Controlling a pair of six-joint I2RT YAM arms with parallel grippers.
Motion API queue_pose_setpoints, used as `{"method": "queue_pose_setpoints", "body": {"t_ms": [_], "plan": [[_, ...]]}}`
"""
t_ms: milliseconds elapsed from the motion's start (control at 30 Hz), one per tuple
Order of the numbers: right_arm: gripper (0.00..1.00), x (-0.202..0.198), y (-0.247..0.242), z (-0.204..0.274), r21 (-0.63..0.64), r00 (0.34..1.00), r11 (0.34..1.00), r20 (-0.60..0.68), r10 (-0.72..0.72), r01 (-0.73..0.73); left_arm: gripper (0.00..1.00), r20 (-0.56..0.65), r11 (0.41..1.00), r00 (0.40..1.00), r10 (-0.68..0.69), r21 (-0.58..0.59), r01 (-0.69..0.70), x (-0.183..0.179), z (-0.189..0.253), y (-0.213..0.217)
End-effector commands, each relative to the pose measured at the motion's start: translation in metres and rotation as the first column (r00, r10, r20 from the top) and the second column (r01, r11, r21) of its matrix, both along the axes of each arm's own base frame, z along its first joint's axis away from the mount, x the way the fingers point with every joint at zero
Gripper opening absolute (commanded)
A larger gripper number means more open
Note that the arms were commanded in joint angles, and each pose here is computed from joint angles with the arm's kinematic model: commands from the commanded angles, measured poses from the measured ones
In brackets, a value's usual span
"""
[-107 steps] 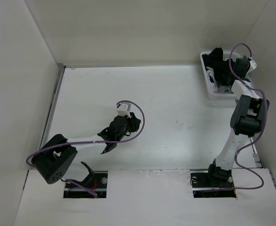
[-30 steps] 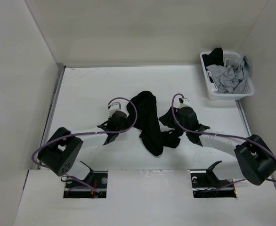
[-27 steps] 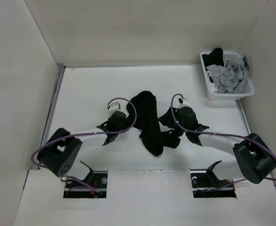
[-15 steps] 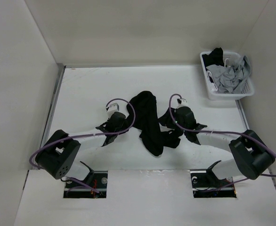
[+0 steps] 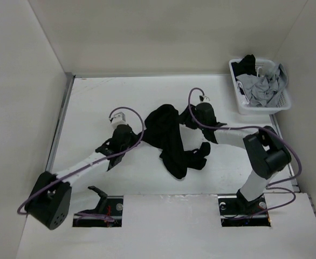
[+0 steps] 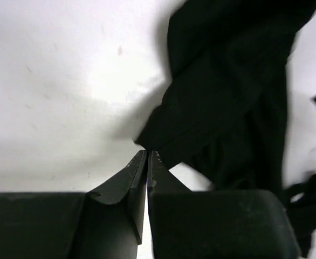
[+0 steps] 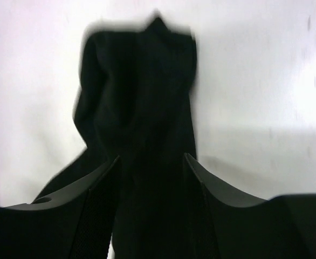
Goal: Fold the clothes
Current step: Flatten the tank top out
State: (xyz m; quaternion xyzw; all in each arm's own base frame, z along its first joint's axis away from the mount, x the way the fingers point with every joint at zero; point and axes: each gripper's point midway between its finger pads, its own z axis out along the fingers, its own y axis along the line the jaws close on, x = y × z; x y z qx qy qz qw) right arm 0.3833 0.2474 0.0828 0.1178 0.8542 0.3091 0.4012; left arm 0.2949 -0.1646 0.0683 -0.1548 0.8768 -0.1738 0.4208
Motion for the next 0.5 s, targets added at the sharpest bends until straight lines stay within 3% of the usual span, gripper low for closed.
{"method": "queue_pose_setpoints", "body": {"t_ms": [0, 167, 467], "plan": [[0.54, 0.047, 0.008, 0.034, 0.069, 0.996, 0.997, 0.08, -0.038, 0.032, 0.0, 0.056, 0.997, 0.996, 0.065, -0.036, -0.063, -0.002, 0.024, 0.026], [0.54, 0.084, 0.014, 0.013, 0.096, 0.999, 0.994, 0.008, -0.045, 0.044, 0.0, 0.096, 0.988, 0.985, 0.141, -0.081, -0.134, -0.005, 0.039, 0.058], [0.59, 0.111, 0.054, -0.003, 0.133, 0.996, 0.99, -0.077, 0.048, -0.038, 0.0, 0.086, 0.983, 0.987, 0.138, -0.13, -0.127, -0.005, 0.039, 0.063]]}}
